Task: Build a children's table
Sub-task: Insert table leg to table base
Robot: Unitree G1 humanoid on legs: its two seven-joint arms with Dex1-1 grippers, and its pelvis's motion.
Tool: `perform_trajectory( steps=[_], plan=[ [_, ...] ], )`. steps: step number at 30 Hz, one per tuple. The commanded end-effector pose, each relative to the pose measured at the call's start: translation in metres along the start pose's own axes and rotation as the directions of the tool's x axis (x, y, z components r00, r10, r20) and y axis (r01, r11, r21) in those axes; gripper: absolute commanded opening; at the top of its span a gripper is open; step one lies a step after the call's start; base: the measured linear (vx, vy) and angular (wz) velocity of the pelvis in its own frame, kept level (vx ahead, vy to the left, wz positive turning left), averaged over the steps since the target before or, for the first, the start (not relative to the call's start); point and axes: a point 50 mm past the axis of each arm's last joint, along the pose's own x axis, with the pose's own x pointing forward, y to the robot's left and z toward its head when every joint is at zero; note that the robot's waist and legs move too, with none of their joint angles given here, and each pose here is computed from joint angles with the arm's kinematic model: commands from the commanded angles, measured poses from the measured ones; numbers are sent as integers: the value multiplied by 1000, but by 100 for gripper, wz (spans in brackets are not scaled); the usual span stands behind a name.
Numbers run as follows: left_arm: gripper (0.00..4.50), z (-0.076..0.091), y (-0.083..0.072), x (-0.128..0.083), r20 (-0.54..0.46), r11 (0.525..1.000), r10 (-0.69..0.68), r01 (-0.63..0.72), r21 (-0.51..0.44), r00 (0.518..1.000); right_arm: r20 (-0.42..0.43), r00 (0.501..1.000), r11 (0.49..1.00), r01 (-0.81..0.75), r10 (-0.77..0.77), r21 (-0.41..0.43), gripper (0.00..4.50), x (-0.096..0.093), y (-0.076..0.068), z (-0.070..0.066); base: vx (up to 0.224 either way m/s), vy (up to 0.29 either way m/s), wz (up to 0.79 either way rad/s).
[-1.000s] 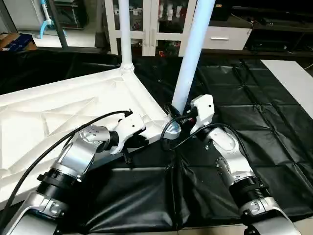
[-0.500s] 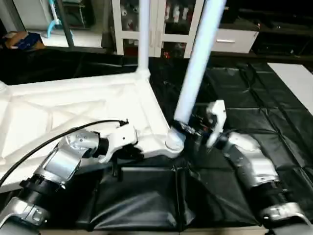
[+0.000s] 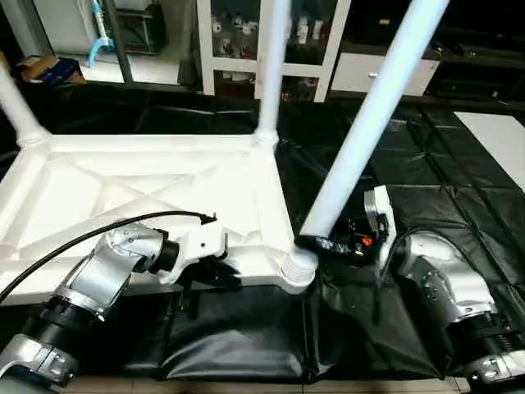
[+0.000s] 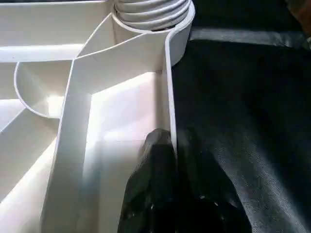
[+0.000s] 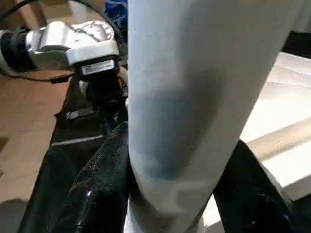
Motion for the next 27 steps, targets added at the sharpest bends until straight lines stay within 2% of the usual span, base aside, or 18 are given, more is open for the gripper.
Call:
perform_trajectory(
  steps=[1, 2, 7, 8, 10, 16, 22, 23, 27],
  plan=[
    [0, 20, -2, 0, 49, 988, -109, 103, 113, 993, -300, 953, 995, 58, -30, 82, 184, -22, 2, -45, 0, 0, 0],
    [0, 19, -1, 1, 43, 987, -116, 110, 117, 992, -331, 943, 997, 41, -16, 66, 184, -20, 0, -44, 0, 0, 0],
    [0, 20, -1, 1, 44, 985, -131, 125, 116, 990, -363, 932, 997, 7, 21, 74, 184, -17, -2, -43, 0, 0, 0],
    [0, 20, -1, 1, 38, 984, -138, 132, 119, 990, -398, 916, 997, -21, 51, 79, 184, -18, -1, -45, 0, 0, 0],
    [0, 20, -1, 1, 38, 984, -138, 132, 119, 990, -398, 916, 997, -21, 51, 79, 184, -18, -1, -45, 0, 0, 0],
    [0, 19, -1, 0, 24, 982, -151, 147, 123, 988, -481, 870, 994, -93, 107, 53, 184, -17, 1, -50, 0, 0, 0],
    [0, 20, 0, 1, 24, 982, -138, 134, 129, 990, -449, 890, 996, -92, 76, -15, 184, -5, -2, -45, 0, 0, 0],
    [0, 19, 1, 2, 19, 983, -130, 127, 130, 991, -389, 919, 995, -85, 59, -50, 184, 4, -2, -38, 0, 0, 0],
    [0, 19, 1, 3, 18, 984, -127, 124, 127, 992, -336, 939, 991, -108, 78, -73, 184, 11, 1, -31, 0, 0, 0]
  ],
)
